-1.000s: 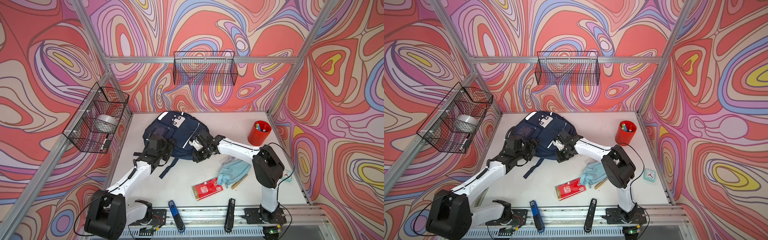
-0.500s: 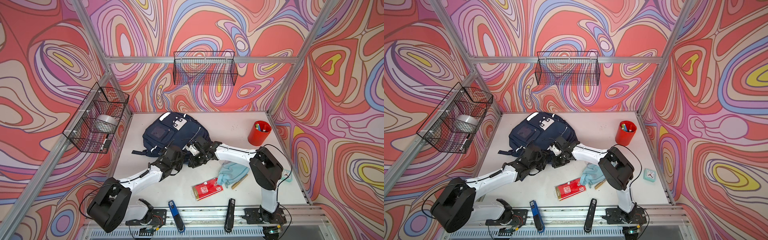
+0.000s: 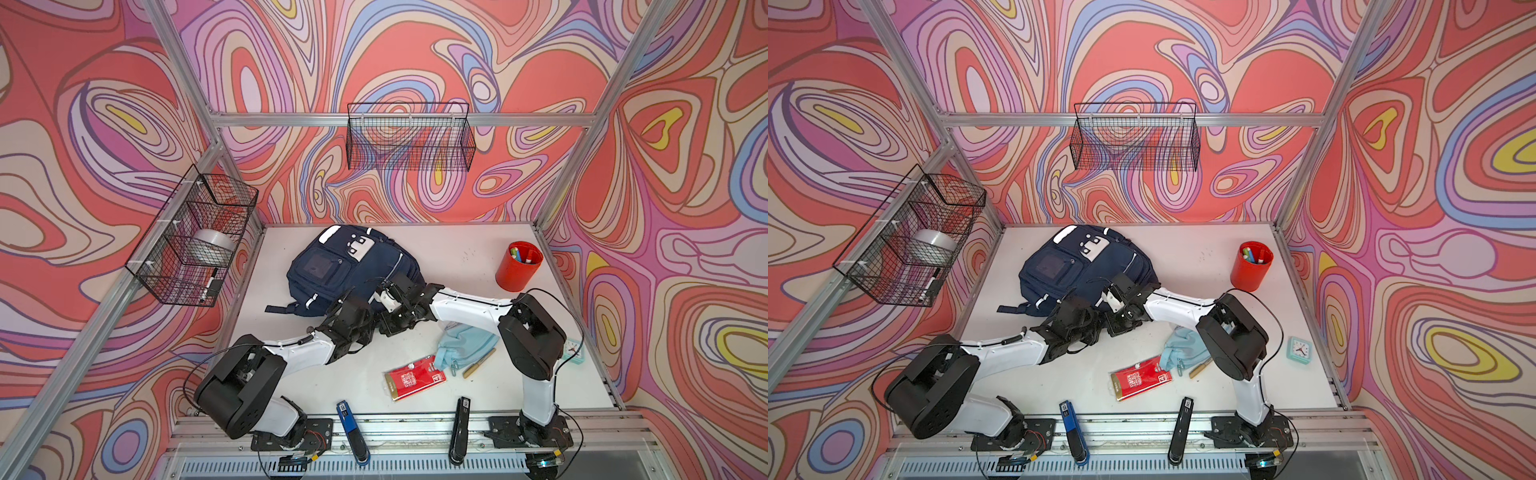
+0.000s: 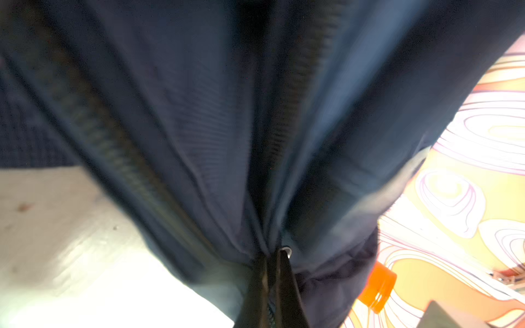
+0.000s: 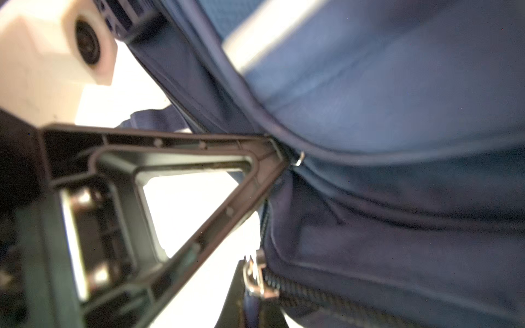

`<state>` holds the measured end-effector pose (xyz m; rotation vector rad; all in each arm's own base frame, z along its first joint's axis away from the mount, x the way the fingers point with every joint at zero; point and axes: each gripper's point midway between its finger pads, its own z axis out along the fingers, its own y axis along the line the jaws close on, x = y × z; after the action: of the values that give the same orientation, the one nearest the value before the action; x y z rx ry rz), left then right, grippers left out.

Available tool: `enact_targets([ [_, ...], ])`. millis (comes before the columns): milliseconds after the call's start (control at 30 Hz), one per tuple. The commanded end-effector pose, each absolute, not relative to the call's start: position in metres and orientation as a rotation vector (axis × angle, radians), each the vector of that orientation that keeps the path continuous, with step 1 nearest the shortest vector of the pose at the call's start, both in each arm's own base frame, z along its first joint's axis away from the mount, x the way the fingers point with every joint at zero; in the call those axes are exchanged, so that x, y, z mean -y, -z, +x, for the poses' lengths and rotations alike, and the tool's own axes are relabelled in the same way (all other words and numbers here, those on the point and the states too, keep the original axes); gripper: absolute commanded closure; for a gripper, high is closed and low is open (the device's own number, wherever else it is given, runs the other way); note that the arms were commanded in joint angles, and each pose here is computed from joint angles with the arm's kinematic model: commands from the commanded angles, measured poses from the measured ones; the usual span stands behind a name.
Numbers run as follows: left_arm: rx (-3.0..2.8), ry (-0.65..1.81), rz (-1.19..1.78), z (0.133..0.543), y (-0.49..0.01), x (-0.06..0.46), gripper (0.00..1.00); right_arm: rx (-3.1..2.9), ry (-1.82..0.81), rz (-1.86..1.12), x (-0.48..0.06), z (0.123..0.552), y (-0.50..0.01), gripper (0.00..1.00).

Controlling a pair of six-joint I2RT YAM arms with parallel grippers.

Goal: Pack books, pencil case, and school supplies into a backpack
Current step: Zip the student bag at the center of the table.

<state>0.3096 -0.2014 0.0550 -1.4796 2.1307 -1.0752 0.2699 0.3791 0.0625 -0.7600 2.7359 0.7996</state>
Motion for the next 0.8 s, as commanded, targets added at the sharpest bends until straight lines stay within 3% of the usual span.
enact_targets([
  [0,-2.157,1.031,-1.509,0.296,-0.043,0.187,1.00,-2.665,-0.845,-0.866,-0.387,0.265,-0.084,1.00],
  [367,-2.142,0.847,-1.536,0.282,-0.041,0.129,1.00,-2.807,-0.400,-0.930,-0.296,0.296,-0.057,1.00],
  [567,-2.143,0.944,-1.443,0.298,-0.064,0.143,0.98,-2.800,-0.576,-0.944,-0.313,0.290,-0.064,1.00],
  [700,-2.122,1.088,-1.357,0.309,-0.100,0.180,0.43,-2.720,-0.798,-0.939,-0.354,0.282,-0.082,1.00],
  [767,-2.110,1.141,-1.398,0.303,-0.098,0.191,0.32,-2.684,-0.898,-0.907,-0.368,0.283,-0.091,1.00],
])
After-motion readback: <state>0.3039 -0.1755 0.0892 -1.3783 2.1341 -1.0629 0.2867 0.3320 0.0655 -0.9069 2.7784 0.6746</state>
